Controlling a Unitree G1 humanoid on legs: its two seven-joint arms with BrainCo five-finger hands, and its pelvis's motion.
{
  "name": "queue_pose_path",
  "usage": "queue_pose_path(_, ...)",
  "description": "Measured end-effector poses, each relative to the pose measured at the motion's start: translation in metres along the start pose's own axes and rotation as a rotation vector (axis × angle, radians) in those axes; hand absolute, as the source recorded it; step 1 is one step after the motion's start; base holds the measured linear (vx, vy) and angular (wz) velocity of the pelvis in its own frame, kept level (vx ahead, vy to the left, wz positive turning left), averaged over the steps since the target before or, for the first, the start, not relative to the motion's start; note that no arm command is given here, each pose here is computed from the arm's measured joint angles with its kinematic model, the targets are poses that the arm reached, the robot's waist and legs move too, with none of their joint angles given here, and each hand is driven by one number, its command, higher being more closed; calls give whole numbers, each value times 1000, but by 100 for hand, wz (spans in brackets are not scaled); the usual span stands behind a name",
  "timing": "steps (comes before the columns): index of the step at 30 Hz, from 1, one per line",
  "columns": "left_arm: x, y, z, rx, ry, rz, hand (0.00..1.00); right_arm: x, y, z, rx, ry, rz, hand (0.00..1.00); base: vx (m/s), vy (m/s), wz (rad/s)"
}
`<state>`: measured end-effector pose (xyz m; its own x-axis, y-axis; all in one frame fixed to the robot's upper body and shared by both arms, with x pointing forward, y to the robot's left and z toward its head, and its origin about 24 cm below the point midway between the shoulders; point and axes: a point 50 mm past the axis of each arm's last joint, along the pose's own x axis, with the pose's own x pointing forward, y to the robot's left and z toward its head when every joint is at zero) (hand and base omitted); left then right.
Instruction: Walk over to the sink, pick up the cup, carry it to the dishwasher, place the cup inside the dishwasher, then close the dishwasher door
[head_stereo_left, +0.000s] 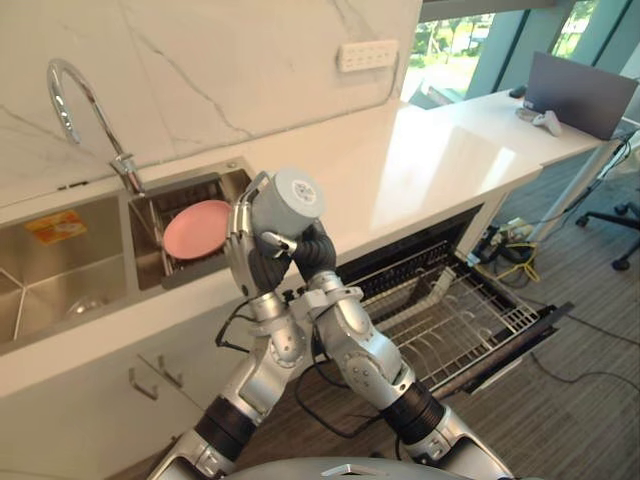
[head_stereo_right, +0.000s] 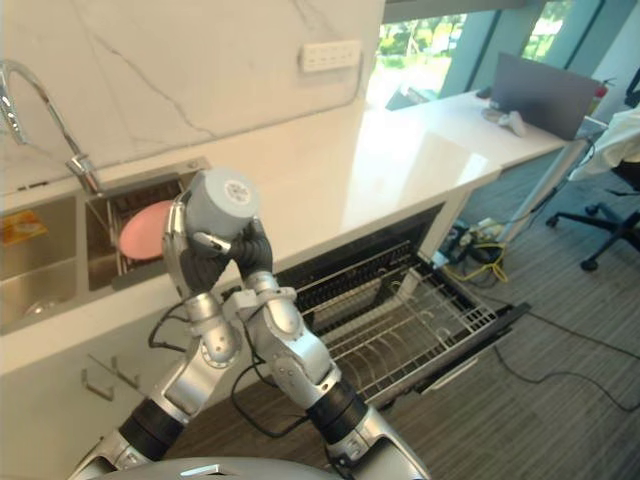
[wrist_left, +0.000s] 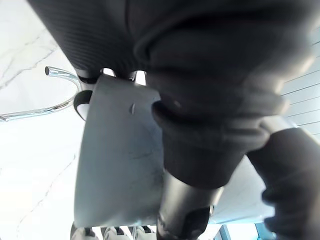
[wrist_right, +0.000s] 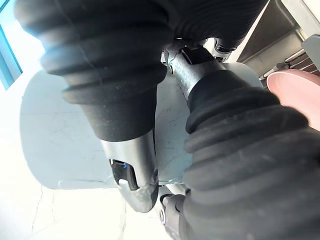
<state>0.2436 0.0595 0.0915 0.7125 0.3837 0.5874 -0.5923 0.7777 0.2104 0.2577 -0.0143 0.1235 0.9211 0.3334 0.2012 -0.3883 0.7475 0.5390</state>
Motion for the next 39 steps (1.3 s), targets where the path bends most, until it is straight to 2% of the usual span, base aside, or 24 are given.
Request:
queue_pose_path(20,8,1,-1,9,-26,-24,100,10,2,4,-66,-8,12,0,0,1,2)
queue_pose_path(32,5,8,0,-8,-27,-14,100,10,4,5,-42,-4,92,0,0,0,0)
queue_pose_path(33,5,9,-1,-8,-27,-13,100,10,4,5,-30,0,97,100,0,0,0)
queue_pose_path(39,3,14,-4,12,-70,-22,100,11,3,6,4,12,134,100,0,0,0)
